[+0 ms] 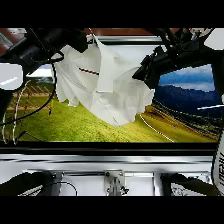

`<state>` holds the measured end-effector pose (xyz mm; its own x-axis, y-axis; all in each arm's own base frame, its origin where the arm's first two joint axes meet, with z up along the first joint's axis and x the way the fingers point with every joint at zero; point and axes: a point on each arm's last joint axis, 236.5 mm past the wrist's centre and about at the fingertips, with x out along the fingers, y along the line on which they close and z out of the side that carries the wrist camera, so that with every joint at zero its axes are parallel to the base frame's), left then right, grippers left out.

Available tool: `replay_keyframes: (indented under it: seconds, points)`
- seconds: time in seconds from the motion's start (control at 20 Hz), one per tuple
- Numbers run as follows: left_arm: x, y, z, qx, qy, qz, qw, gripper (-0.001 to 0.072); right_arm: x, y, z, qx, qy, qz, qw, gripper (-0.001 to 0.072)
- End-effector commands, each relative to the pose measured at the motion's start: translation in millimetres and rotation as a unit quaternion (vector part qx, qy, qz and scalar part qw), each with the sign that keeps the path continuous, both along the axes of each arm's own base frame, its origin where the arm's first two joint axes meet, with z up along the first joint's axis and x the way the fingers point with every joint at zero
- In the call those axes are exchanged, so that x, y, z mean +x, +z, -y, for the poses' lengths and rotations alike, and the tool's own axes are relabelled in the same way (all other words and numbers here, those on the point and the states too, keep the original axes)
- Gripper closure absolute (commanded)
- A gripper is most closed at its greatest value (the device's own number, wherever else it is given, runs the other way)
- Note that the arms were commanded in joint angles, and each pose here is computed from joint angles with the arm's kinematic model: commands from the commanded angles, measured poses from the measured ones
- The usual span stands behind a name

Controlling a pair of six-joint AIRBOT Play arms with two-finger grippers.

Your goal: Fold the shirts.

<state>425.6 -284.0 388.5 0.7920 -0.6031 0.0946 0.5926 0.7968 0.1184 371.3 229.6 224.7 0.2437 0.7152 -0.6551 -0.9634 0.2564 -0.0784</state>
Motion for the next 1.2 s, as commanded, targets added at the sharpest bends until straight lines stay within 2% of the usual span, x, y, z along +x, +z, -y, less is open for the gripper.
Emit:
replay_keyframes:
  seconds: [0.0, 0.15, 0.5, 0.75, 0.95, 1.15]
  points:
    - [3, 5, -5, -0.005, 0.009, 0.009, 1.000, 0.0643, -12, 9, -11, 0.032, 0.013, -0.024, 0.999, 0.0639]
    - [5, 5, -8, 0.008, 0.016, 0.019, 1.000, 0.0644, -23, 25, -24, 0.075, 0.022, -0.044, 0.996, 0.0639]
    - [25, 26, -49, -0.018, 0.071, 0.055, 0.996, 0.0643, -31, 28, -30, 0.097, -0.029, -0.125, 0.987, 0.0639]
    - [27, 21, -47, -0.013, 0.069, 0.048, 0.996, 0.0619, -33, 43, -56, 0.130, -0.019, -0.111, 0.985, 0.0643]
    - [21, -13, -33, 0.033, 0.037, -0.011, 0.999, 0.0589, 1, 64, -58, 0.175, -0.067, -0.057, 0.981, 0.0644]
    - [21, -27, -35, 0.050, 0.031, -0.034, 0.998, 0.0589, 13, 72, -57, 0.190, -0.083, -0.037, 0.978, 0.0645]
